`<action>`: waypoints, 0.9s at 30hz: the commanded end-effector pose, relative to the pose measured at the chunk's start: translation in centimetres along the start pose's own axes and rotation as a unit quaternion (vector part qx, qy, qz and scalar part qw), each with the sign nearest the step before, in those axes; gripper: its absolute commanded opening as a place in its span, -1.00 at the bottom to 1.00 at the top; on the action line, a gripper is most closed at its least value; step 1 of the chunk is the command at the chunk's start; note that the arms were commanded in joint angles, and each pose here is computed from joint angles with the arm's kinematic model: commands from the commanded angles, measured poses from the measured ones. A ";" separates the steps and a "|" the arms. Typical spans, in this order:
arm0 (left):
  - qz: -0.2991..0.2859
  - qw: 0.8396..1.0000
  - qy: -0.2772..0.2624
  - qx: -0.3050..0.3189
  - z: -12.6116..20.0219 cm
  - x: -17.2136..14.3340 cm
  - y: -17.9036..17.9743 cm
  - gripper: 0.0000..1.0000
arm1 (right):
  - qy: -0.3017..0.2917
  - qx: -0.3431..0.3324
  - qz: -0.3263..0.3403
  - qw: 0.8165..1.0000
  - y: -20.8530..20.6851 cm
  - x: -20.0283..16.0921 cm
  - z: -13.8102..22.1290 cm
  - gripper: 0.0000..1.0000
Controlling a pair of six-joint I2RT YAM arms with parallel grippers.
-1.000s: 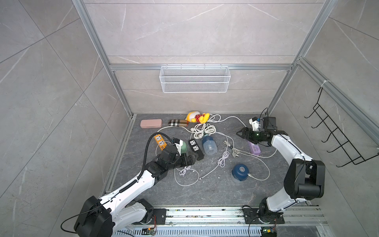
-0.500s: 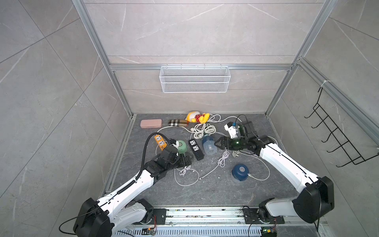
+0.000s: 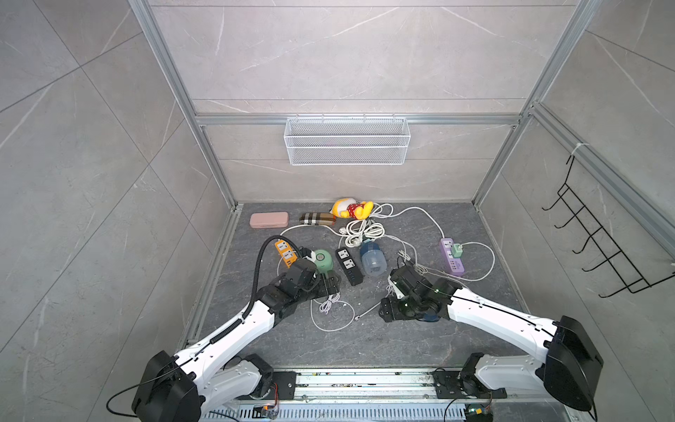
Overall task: Charge the cordless meat grinders
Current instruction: Move the cordless meat grinder to the center of the board.
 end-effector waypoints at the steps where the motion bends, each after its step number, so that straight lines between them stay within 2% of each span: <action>1: -0.001 1.000 -0.022 0.008 0.9 1.2 -0.2 0.99 | -0.037 -0.041 -0.026 0.998 -0.8 0.8 -1.0 0.64; 9: 0.003 1.000 -0.004 0.018 0.5 0.2 0.5 0.99 | -0.055 -0.092 -0.031 0.994 -2.4 1.2 -1.3 0.66; 27: 0.014 0.998 0.048 -0.022 -2.1 -1.3 0.0 0.99 | -0.065 -0.102 -0.094 0.988 -7.4 2.9 -0.5 0.66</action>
Point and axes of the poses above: each gripper's point midway between its finger pads, its own z axis back along the fingers, its own y axis along the line the jaws close on, x = y × z, the point moved 7 cm from there along z, back along the fingers, and after that the axes turned 11 degrees about -z, right-handed, at the moved point
